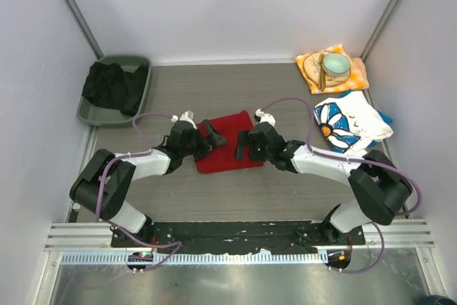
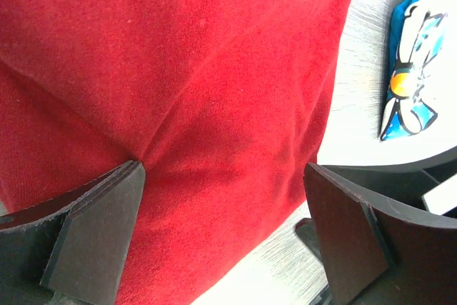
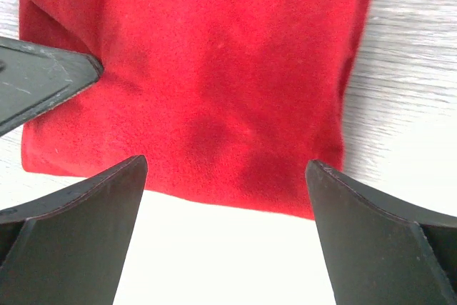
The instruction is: Fold and stack the t-shirts
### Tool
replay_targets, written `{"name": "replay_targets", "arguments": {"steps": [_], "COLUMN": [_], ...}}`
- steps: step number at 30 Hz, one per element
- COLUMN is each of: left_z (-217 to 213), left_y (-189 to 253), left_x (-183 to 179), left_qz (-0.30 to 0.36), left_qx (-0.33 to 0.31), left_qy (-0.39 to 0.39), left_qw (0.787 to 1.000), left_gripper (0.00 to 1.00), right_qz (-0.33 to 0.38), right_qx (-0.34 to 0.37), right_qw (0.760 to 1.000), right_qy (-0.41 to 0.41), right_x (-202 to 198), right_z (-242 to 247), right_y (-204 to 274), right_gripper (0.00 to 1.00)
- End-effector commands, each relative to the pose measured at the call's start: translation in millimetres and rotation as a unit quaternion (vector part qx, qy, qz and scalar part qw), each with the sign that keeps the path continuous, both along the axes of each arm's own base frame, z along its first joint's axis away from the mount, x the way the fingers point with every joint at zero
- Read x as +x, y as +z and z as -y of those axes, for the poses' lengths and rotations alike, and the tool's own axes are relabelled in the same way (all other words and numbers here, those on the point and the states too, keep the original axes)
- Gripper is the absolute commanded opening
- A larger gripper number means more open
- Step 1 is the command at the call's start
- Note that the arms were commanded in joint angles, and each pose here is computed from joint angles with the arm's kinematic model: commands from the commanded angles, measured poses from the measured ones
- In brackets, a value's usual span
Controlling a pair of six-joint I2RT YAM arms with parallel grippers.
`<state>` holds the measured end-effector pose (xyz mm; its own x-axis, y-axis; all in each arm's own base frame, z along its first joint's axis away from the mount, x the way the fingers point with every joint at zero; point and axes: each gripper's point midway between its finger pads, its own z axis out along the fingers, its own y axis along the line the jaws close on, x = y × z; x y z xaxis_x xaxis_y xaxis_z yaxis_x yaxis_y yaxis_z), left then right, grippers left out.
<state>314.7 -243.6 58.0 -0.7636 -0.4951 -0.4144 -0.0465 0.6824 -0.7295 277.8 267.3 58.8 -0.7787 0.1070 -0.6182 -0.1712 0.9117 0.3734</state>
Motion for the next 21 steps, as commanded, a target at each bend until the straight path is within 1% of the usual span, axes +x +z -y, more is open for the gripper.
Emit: {"name": "replay_targets", "arguments": {"steps": [1,2,3,4,5,6,8,9,10,12,14,15,17,18,21], "left_z": [-12,-11,-9,-8,-8,-8,-10,-9,-10,-12,-15,-15,-18,-18,-22], "left_y": [-13,-5,16,28,38,58,74,89,93,107,106,110,99,99,82], "left_x": [-23,-20,-15,-11,-8,-2,3,8,11,20,27,32,39,43,51], "left_qz": [-0.042,-0.033,-0.018,-0.007,0.000,0.016,0.023,0.035,0.040,0.050,0.051,0.053,0.040,0.041,0.031], "left_qx": [0.038,0.040,0.039,0.039,0.041,0.047,0.058,0.061,0.067,0.075,0.094,0.098,0.111,0.111,0.115], "left_qy": [0.000,-0.005,-0.006,-0.007,-0.007,-0.006,-0.003,-0.003,-0.002,0.009,0.014,0.014,0.015,0.017,0.025], "left_qw": [0.998,0.999,0.999,0.999,0.999,0.999,0.998,0.997,0.997,0.996,0.994,0.994,0.993,0.993,0.993], "left_gripper": [1.00,1.00,1.00,1.00,1.00,1.00,1.00,1.00,1.00,1.00,1.00,1.00,1.00,1.00,1.00], "right_qz": [0.062,0.074,0.081,0.105,0.116,0.125,0.125,0.129,0.123,0.131,0.123,0.129,0.124,0.130,0.129], "right_qx": [-0.018,-0.025,-0.039,-0.043,-0.054,-0.055,-0.069,-0.066,-0.074,-0.071,-0.079,-0.072,-0.071,-0.063,-0.062], "right_qw": [0.997,0.995,0.994,0.990,0.989,0.987,0.986,0.986,0.986,0.986,0.986,0.986,0.987,0.986,0.987], "right_qy": [-0.048,-0.055,-0.065,-0.078,-0.079,-0.082,-0.082,-0.083,-0.081,-0.080,-0.076,-0.078,-0.075,-0.078,-0.077], "right_x": [12,16,18,27,31,37,43,48,52,63,71,78,85,91,101], "right_z": [20,24,31,33,35,34,34,29,26,16,8,2,-5,-10,-18], "right_y": [41,49,55,73,79,91,91,99,92,99,88,94,84,88,80], "right_gripper": [1.00,1.00,1.00,1.00,1.00,1.00,1.00,1.00,1.00,1.00,1.00,1.00,1.00,1.00,1.00]}}
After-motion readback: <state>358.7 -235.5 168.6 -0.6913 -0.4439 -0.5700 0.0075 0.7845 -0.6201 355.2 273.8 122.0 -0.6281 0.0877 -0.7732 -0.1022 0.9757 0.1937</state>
